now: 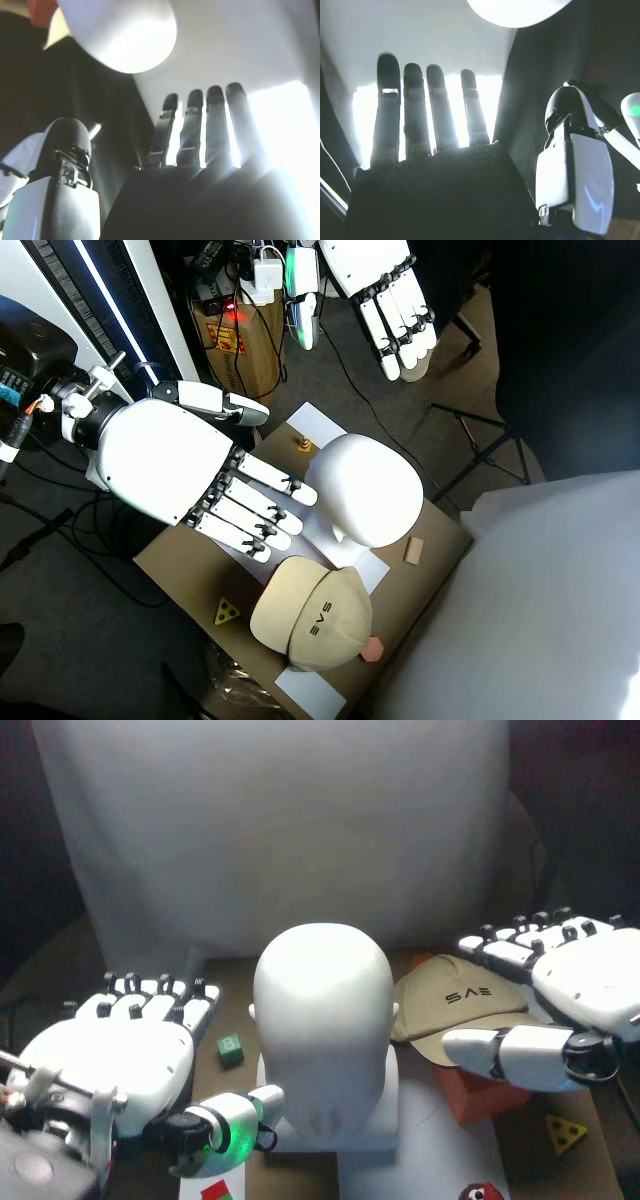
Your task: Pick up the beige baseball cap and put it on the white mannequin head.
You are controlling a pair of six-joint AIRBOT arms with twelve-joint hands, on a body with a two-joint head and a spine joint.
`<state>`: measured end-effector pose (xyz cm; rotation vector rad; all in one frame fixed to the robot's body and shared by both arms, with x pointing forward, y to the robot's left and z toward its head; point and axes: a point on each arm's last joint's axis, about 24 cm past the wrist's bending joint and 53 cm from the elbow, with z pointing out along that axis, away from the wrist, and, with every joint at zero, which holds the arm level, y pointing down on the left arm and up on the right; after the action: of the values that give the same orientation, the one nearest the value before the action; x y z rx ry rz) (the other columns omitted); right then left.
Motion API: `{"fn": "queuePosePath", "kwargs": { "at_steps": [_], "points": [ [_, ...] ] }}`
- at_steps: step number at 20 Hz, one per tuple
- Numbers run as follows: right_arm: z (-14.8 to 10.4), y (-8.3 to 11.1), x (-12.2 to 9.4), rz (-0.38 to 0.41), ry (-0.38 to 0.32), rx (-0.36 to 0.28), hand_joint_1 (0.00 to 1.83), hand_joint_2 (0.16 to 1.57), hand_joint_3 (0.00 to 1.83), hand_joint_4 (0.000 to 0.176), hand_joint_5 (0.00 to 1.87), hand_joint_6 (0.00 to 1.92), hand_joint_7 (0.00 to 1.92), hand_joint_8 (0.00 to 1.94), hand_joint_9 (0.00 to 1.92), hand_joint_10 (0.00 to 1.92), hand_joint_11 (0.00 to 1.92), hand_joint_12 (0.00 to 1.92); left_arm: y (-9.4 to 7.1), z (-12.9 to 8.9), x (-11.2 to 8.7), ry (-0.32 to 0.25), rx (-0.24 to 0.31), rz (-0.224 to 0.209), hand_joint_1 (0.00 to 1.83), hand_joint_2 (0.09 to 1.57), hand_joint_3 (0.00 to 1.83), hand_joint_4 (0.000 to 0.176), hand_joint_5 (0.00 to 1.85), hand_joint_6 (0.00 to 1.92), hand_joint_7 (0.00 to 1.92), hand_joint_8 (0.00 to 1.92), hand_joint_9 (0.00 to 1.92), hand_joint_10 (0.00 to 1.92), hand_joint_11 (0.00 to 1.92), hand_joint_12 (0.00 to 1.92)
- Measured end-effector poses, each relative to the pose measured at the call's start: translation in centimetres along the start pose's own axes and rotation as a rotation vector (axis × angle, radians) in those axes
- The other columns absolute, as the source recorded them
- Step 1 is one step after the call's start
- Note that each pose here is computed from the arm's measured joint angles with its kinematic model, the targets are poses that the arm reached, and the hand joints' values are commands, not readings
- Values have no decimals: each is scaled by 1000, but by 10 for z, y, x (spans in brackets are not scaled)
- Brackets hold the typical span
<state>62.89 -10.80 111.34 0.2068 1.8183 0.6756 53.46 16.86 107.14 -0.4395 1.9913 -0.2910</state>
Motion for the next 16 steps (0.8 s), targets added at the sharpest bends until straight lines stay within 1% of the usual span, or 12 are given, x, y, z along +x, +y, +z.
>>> {"fn": "queuePosePath", "kwargs": {
  "at_steps": [1,2,3,4,5,6,8,9,10,11,14,16],
  "points": [
    [2,-1,-1,-11,-2,-8,0,1026,1,116,164,2,231,9,241,9,167,587,2,0,1,-19,2,-16,0,1142,49,41,0,0,0,0,0,0,0,0],
    [4,-1,-2,-46,-9,-25,0,1024,0,115,164,2,234,9,241,9,167,587,5,0,2,-43,2,-46,0,1146,49,41,0,0,0,0,0,0,0,0],
    [7,-2,1,-68,-7,-32,0,1016,0,115,164,2,234,9,241,8,166,588,10,-1,6,-54,-8,-76,0,1147,49,40,0,0,0,0,0,0,0,0],
    [10,-5,7,-97,-5,-40,0,988,0,111,163,1,234,7,240,6,169,590,13,-3,11,-61,-15,-86,0,1149,48,40,0,0,0,0,0,0,0,0],
    [13,-8,14,-125,-5,-45,14,972,0,103,161,0,231,4,239,5,174,593,14,-3,14,-65,-6,-81,0,1149,47,40,0,0,0,0,0,0,0,0],
    [14,-10,17,-139,-8,-46,14,972,0,103,161,0,231,4,239,5,174,593,14,-3,14,-68,-3,-84,0,1149,47,40,0,0,0,0,0,0,0,0],
    [21,-19,24,-230,-35,-27,257,904,0,82,150,0,228,1,249,2,187,591,12,-1,8,-101,14,-72,0,1151,44,40,0,0,0,0,0,0,0,0],
    [24,-25,26,-223,-36,-8,313,898,0,77,146,0,227,0,245,0,187,590,12,0,8,-107,20,-66,0,1149,43,40,0,0,0,0,0,0,0,0],
    [29,-35,24,-216,-46,19,429,881,0,72,147,0,230,1,246,1,189,588,18,3,11,-108,11,-77,0,1150,42,39,0,0,0,0,0,0,0,0],
    [31,-42,23,-217,-56,32,473,875,0,72,147,1,231,2,246,1,191,587,22,5,12,-108,5,-83,0,1151,41,39,0,0,0,0,0,0,0,0],
    [43,-70,24,-234,-88,83,704,872,0,68,147,1,224,0,245,0,191,585,32,13,4,-141,-14,-86,0,1146,37,40,0,0,0,0,0,0,0,0],
    [50,-82,28,-202,-82,92,892,887,0,61,167,8,235,5,254,3,188,586,38,16,4,-145,-12,-79,0,1147,36,39,0,0,0,0,0,0,0,0]
  ]
}}
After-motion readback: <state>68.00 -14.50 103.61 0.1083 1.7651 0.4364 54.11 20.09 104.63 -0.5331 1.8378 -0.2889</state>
